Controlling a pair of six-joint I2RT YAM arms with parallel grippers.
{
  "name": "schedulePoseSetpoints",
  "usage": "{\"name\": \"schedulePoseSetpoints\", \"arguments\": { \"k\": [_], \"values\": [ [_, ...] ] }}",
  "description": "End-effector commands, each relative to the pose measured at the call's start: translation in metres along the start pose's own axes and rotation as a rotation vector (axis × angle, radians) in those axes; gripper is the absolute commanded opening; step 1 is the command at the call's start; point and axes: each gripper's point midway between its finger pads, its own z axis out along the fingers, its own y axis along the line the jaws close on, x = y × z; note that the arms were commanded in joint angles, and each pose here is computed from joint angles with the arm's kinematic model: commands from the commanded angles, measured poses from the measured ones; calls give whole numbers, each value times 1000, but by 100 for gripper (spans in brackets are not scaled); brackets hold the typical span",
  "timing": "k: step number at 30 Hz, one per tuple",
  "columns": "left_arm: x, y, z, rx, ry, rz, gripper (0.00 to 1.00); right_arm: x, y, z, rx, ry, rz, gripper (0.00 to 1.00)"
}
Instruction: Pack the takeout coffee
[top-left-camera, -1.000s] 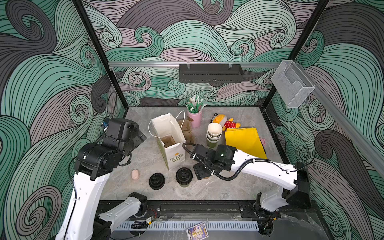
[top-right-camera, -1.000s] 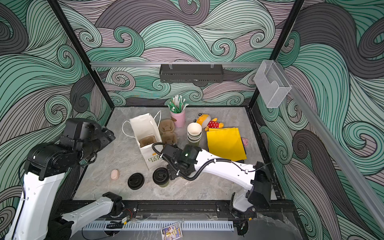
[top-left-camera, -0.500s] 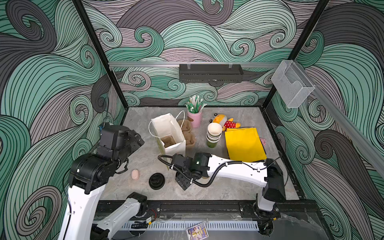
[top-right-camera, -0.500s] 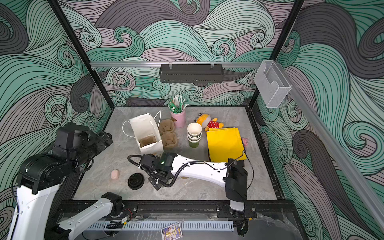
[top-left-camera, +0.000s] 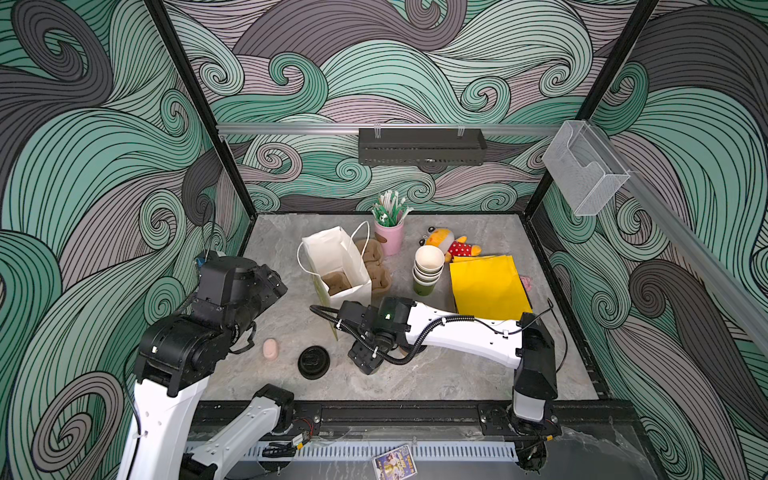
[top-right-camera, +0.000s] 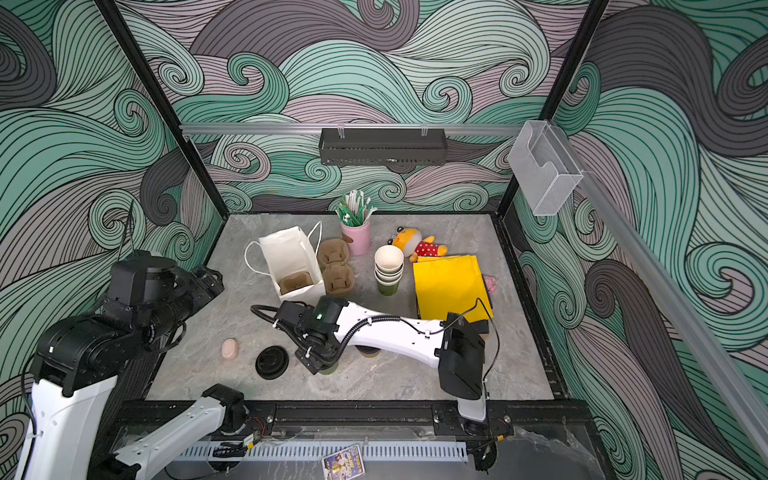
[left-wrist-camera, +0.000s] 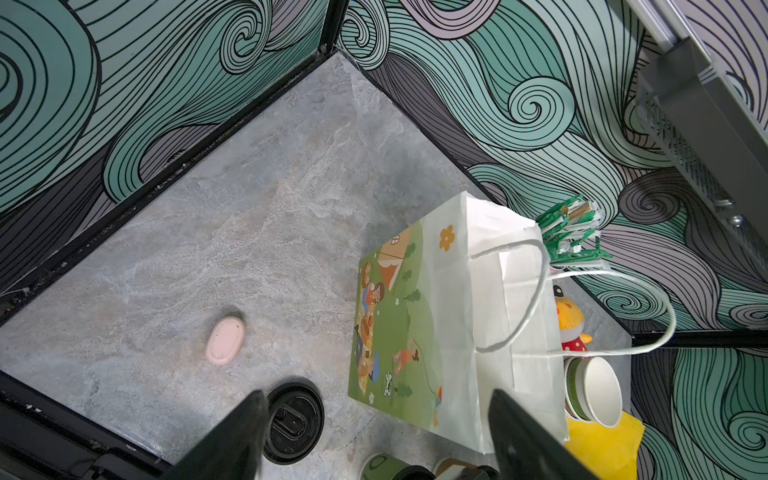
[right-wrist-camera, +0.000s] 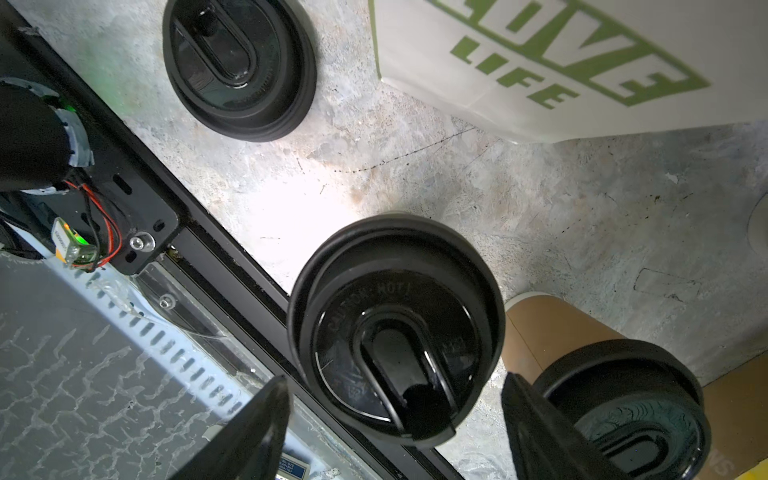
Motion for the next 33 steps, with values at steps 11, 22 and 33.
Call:
{"name": "schedulePoseSetpoints", "arguments": {
  "k": [11, 22, 33],
  "values": [
    [3, 5, 2, -5, -4, -34, 78, 4, -1, 13, 8, 66, -22, 72],
    [5, 7, 3, -7, -1, -42, 70, 8, -1, 23, 18, 107, -32, 70],
    [4, 8, 2, -11, -6, -44, 70, 10, -2, 26, 25, 118, -41, 74]
  ]
}}
